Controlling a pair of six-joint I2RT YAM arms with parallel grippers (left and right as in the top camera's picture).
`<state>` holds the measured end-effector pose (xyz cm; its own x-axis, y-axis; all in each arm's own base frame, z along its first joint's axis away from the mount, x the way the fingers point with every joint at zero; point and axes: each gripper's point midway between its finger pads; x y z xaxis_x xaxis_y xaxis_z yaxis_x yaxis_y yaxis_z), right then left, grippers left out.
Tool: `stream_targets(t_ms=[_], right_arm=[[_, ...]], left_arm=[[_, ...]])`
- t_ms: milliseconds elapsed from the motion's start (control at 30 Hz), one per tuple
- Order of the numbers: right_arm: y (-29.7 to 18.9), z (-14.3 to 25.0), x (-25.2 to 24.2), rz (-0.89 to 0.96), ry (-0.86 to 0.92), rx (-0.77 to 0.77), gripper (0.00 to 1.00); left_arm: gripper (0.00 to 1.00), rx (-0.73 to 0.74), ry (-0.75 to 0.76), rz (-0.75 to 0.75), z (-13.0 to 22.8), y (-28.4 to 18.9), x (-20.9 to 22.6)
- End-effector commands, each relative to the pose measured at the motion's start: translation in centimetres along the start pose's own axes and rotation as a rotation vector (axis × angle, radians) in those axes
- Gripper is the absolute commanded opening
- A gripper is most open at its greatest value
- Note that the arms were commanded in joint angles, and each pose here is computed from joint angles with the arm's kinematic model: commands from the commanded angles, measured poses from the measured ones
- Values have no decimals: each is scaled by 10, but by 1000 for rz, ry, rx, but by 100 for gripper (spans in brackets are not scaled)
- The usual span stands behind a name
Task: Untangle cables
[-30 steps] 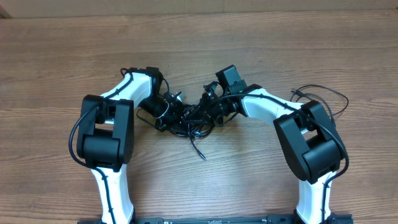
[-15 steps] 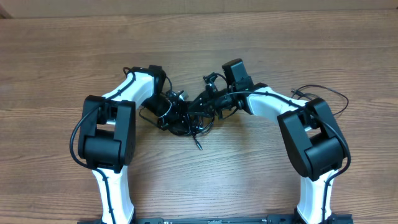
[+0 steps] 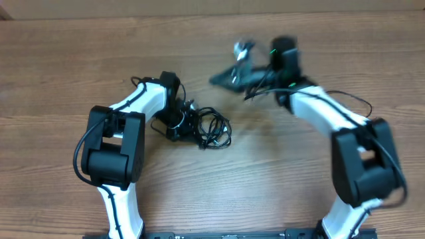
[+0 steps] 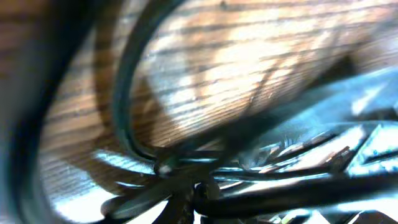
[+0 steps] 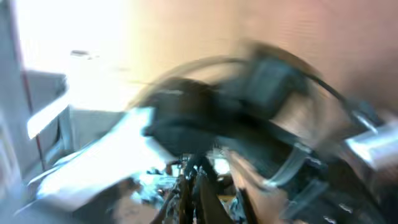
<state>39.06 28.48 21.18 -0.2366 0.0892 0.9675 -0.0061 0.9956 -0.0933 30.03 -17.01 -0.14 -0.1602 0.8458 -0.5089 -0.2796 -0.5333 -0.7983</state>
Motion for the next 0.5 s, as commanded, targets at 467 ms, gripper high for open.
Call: stream_targets(t_ms=[467], right_arm=[[-23, 15, 28, -40, -18, 75, 29]], left_arm=[[4, 16, -40, -144, 3, 21, 38]])
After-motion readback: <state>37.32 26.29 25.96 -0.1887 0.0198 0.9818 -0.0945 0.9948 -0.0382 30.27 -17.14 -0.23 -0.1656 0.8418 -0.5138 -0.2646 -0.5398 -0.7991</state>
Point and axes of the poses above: each gripper's point midway between its finger pads, its own y axis out along the fingers, its own x axis along the line the jaws close on, z = x × y, and after that the axes turned 3 degrees about -y, right-handed
